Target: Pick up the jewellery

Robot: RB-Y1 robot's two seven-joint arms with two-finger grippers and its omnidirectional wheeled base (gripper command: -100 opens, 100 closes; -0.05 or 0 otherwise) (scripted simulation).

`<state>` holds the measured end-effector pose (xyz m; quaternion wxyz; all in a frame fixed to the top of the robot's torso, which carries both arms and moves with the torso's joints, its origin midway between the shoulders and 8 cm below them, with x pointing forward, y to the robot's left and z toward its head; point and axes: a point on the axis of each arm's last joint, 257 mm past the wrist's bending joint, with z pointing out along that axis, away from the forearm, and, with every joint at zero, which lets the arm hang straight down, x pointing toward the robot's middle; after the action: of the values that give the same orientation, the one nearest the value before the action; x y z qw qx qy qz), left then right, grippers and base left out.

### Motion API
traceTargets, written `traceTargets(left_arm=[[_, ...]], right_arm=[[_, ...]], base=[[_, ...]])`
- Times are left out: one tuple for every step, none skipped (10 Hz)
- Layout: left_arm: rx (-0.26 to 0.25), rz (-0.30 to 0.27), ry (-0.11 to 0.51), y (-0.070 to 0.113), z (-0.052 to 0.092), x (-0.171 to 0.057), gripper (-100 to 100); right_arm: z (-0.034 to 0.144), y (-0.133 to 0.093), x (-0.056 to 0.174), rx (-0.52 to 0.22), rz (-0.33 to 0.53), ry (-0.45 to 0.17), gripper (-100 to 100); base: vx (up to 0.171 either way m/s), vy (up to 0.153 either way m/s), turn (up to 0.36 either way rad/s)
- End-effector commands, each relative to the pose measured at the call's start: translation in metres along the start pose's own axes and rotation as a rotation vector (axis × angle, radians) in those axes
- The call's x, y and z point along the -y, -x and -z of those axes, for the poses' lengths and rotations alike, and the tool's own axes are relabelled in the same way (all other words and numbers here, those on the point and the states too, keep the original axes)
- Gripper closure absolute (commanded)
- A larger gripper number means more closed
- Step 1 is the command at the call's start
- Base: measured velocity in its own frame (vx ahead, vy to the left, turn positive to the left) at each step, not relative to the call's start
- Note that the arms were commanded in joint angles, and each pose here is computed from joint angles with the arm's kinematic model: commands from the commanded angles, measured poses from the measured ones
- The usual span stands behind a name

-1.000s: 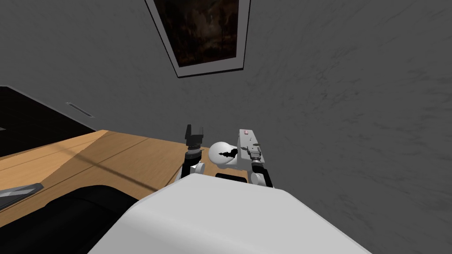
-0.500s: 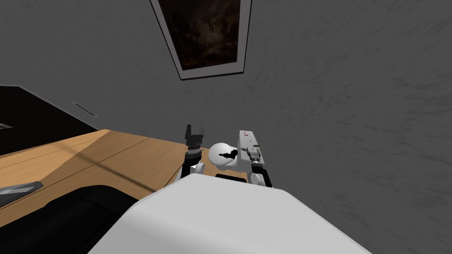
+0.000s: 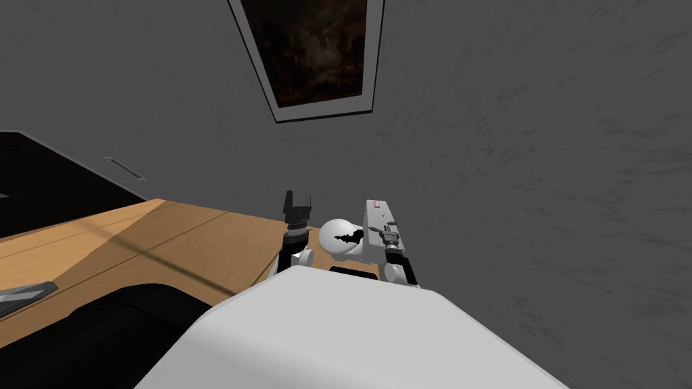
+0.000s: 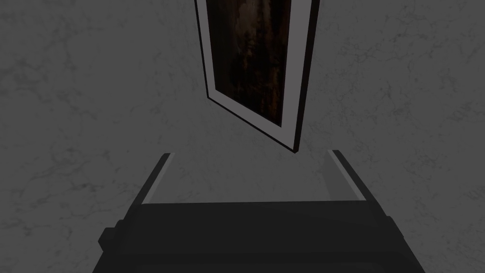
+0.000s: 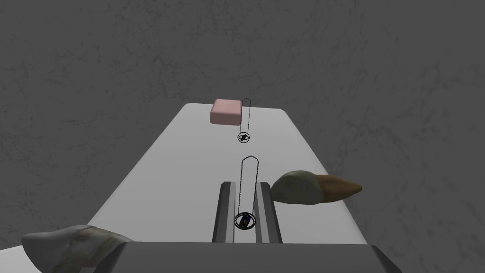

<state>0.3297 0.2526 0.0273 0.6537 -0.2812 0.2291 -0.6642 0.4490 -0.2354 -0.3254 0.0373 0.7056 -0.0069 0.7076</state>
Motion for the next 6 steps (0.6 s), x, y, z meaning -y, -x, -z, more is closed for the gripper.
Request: traceTargets(left_arm=[[0.000, 0.000, 0.000, 0.0000, 0.0000, 0.0000, 0], [0.000, 0.000, 0.000, 0.0000, 0.0000, 0.0000, 0], [0.000, 0.000, 0.000, 0.0000, 0.0000, 0.0000, 0], [0.000, 0.000, 0.000, 0.0000, 0.0000, 0.0000, 0], [0.000, 0.000, 0.000, 0.0000, 0.0000, 0.0000, 0], [0.000, 0.000, 0.000, 0.0000, 0.0000, 0.0000, 0]], right_arm=[[0.0000, 0.0000, 0.0000, 0.000, 0.000, 0.000, 100], [0.0000, 0.0000, 0.0000, 0.000, 0.000, 0.000, 100], [0.0000, 0.0000, 0.0000, 0.000, 0.000, 0.000, 100], [0.0000, 0.0000, 0.0000, 0.000, 0.000, 0.000, 0], [0.0000, 0.0000, 0.0001, 0.000, 0.000, 0.000, 100], [0.0000, 0.0000, 0.0000, 0.000, 0.000, 0.000, 0]], base=[[0.000, 0.000, 0.000], [0.000, 0.000, 0.000], [0.000, 0.000, 0.000], [0.000, 0.000, 0.000], [0.000, 0.000, 0.000], [0.000, 0.000, 0.000]])
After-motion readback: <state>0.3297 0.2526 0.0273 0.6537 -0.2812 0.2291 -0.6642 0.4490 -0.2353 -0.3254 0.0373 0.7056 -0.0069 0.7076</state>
